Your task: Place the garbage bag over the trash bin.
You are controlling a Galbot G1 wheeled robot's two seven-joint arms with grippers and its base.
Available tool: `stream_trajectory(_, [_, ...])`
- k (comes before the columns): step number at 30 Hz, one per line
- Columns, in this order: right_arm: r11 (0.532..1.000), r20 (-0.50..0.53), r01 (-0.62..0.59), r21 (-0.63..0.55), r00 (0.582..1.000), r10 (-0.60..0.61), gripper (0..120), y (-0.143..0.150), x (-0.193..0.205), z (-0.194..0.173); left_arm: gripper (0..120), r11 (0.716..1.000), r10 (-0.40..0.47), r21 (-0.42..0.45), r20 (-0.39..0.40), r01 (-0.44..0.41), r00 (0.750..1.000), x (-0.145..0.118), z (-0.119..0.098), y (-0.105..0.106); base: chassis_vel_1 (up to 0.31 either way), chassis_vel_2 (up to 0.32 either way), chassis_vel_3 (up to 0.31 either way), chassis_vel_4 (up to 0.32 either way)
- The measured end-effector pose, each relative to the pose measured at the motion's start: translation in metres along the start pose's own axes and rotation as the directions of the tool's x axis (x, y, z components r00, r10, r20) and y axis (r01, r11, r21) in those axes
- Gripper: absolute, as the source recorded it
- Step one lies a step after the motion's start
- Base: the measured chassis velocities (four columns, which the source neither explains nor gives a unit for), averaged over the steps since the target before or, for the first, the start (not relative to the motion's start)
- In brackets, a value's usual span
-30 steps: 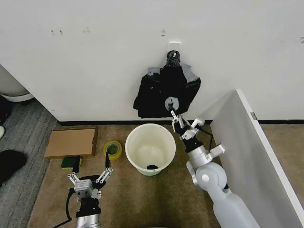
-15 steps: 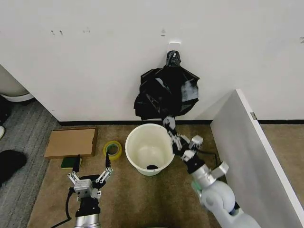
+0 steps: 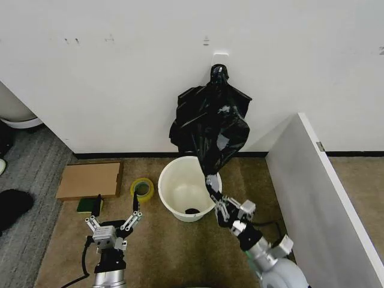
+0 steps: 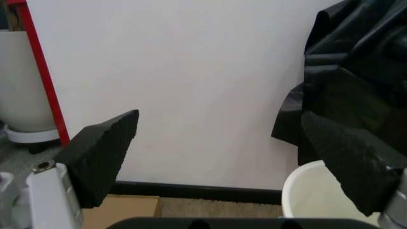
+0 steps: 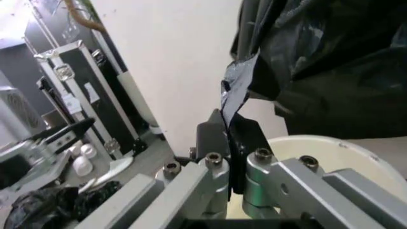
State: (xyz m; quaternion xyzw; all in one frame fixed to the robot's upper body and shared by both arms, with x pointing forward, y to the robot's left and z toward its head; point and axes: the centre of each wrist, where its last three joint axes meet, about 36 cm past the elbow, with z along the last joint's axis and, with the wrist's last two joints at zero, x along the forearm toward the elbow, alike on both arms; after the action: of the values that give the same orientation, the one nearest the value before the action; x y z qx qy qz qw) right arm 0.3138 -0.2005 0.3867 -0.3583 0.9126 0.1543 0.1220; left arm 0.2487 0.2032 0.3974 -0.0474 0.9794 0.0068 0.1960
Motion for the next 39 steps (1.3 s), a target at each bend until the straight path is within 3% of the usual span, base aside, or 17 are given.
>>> stream_trajectory(24, [0.990, -0.025, 0.099, 0.103, 0.995, -0.097, 0, 0.025, 0.053, 0.029, 100, 1.000, 0.008, 0.000, 0.001, -0.008, 1.000, 0.000, 0.000, 0.000, 0.000, 0.000, 0.000, 0.000])
stream_trajectory(39, [0.993, -0.041, 0.099, 0.064, 0.994, -0.097, 0, 0.033, 0.064, 0.031, 100, 1.000, 0.006, -0.003, -0.006, -0.006, 1.000, 0.001, 0.002, 0.002, 0.000, 0.000, 0.000, 0.000])
